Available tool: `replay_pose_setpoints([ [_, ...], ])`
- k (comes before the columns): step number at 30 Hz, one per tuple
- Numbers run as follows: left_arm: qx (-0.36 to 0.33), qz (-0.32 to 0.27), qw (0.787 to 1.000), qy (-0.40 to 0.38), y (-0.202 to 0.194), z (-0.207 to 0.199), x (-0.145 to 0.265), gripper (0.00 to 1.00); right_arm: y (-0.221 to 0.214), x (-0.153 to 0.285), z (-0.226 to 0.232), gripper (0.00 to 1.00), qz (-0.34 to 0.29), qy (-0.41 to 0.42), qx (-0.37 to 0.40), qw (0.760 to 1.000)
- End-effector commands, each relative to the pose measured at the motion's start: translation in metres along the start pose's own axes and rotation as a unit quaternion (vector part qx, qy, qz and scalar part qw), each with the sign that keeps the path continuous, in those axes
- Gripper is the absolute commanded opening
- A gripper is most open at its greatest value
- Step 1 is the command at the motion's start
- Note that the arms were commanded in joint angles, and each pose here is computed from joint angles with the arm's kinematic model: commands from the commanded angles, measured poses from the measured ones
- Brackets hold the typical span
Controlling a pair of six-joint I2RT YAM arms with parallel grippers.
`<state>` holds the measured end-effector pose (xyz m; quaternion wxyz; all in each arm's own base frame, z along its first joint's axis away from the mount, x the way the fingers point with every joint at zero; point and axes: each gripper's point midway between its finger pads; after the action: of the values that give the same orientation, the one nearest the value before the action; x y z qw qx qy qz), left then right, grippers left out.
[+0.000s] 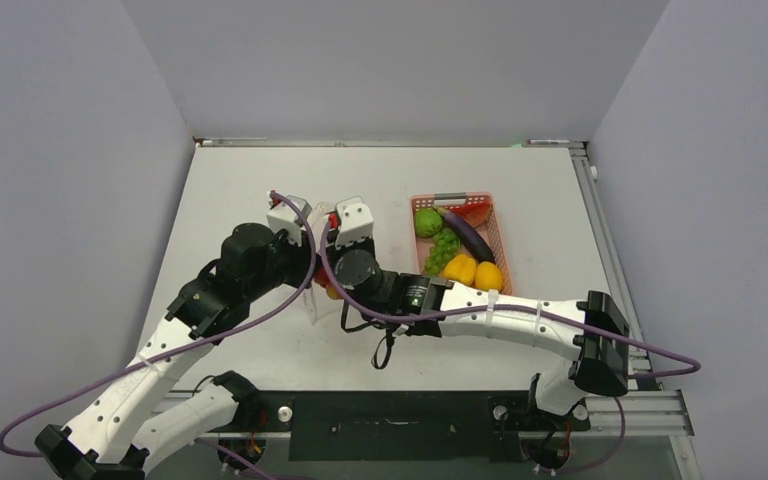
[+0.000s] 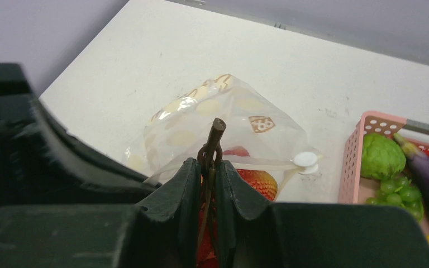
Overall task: Place the food in the zip-top bag and seal the zipper
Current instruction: Place the fake fruit in the zipper food storage bag.
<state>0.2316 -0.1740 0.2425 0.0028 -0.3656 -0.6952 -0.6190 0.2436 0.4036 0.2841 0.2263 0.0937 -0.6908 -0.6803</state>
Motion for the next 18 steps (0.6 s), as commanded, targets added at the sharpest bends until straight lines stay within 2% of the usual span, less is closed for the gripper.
replay_pose_setpoints([
  [1, 0.006, -0.036, 0.999, -0.016, 0.018, -0.007, 0.001, 0.00, 0.015, -0.010, -0.029, 0.05, -0.004, -0.055, -0.131, 0.990],
  [5, 0.007, -0.039, 0.999, -0.014, 0.020, -0.006, 0.002, 0.00, 0.016, -0.012, -0.034, 0.05, -0.004, -0.037, -0.180, 0.983],
  [18, 0.009, -0.039, 0.999, -0.017, 0.019, -0.007, 0.002, 0.00, 0.004, -0.010, -0.025, 0.05, -0.004, -0.019, -0.198, 0.980],
])
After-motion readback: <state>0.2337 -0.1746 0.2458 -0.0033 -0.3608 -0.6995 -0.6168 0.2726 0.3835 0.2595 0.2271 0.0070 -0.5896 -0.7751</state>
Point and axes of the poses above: each gripper's point midway between its finger pads, its own x axis back along the fingers, its own z axis along the line the jaws close on, y = z × x, and after that the axes turned 1 degree about -x, right-handed
